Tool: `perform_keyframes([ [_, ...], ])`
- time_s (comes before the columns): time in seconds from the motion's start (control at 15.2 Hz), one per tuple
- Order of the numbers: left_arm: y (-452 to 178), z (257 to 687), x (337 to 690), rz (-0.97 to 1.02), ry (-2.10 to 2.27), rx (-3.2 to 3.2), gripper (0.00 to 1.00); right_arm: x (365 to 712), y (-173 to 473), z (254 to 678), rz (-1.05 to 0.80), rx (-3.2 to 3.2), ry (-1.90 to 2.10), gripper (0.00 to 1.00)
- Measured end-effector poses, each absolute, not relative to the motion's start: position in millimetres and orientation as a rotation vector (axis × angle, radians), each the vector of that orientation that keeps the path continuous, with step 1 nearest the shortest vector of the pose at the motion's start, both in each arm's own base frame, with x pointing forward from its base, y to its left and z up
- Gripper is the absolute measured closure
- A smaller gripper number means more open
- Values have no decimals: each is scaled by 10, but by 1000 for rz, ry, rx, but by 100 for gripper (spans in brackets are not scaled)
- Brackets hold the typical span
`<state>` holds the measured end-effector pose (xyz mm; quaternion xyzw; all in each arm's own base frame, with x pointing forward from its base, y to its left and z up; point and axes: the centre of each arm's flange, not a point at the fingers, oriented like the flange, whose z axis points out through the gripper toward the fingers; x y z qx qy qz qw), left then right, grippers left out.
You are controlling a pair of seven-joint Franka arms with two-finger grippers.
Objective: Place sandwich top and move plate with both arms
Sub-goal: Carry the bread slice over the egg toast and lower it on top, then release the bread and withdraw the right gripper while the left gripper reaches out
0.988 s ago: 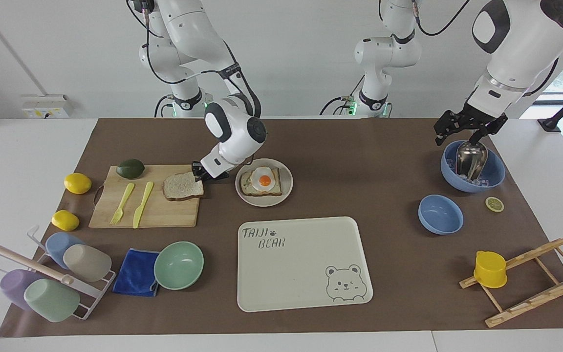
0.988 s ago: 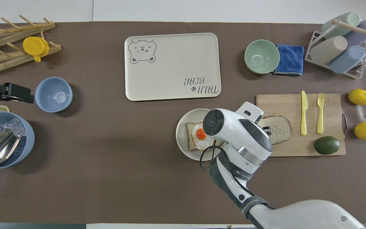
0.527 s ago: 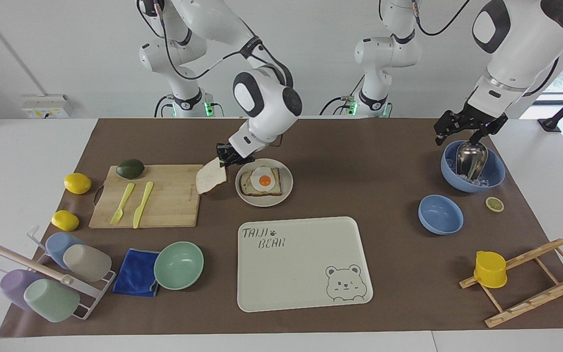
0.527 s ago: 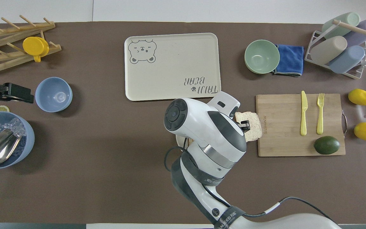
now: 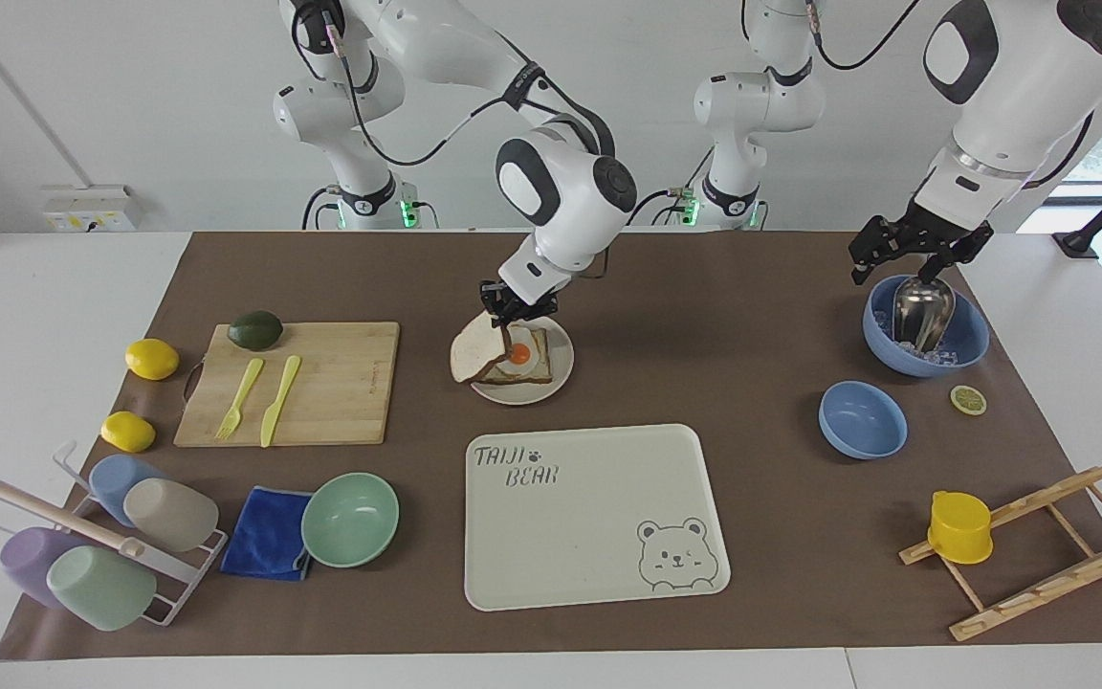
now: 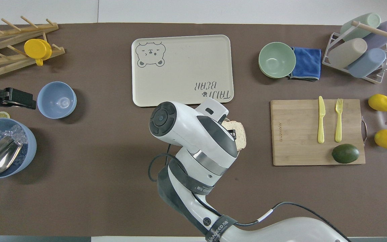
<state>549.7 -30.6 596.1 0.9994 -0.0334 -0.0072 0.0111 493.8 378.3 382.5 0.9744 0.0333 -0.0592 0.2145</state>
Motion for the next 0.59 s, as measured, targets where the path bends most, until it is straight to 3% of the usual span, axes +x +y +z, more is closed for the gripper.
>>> perform_keyframes([
  [0.59, -309, 5964, 5495, -21, -105, 3118, 0, 4874, 3938, 3501, -140, 2858, -25, 91],
])
